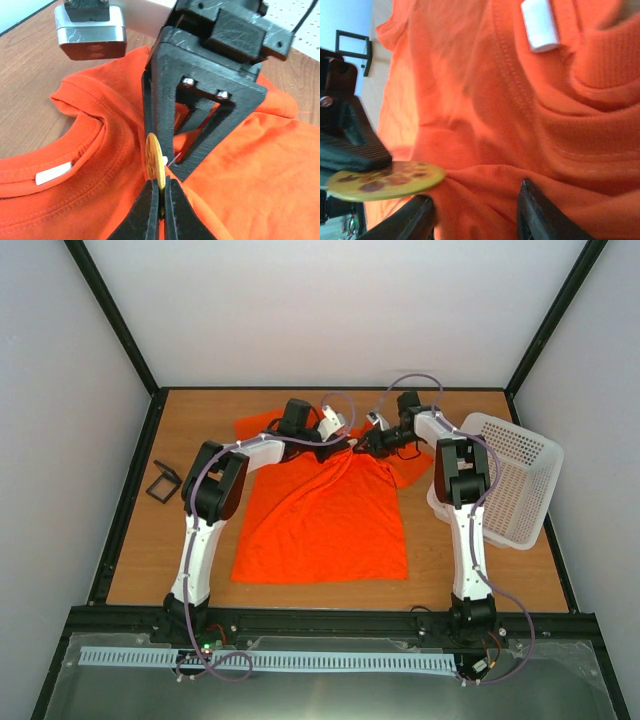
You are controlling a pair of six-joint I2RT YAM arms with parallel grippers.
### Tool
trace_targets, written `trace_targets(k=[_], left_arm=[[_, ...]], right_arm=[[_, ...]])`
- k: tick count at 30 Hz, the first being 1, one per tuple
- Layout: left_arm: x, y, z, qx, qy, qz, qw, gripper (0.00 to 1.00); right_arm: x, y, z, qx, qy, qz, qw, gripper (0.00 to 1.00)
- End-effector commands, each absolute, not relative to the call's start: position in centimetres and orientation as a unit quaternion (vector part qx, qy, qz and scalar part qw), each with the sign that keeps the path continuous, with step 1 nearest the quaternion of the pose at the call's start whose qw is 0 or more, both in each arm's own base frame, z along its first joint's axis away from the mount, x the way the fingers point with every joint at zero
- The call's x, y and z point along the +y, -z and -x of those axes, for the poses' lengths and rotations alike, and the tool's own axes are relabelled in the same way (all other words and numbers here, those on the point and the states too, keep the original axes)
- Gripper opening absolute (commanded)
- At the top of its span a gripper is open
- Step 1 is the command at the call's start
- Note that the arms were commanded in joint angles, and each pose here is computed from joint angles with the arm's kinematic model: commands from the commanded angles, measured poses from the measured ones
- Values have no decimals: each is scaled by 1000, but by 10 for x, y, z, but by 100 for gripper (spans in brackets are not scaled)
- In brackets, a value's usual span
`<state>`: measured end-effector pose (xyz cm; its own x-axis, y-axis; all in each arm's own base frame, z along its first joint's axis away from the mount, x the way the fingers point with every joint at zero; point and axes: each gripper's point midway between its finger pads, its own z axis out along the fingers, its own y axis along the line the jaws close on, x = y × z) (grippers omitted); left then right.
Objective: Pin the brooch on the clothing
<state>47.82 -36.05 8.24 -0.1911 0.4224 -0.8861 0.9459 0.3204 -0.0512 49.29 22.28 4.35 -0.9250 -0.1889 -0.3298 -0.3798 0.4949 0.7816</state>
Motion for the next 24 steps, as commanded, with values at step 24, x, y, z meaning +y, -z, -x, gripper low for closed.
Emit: trace_targets(k=[24], left_arm=[[-367, -97, -456, 683, 515, -423, 298, 1]], right_arm=[[191, -114, -476, 781, -427, 350, 292, 66]])
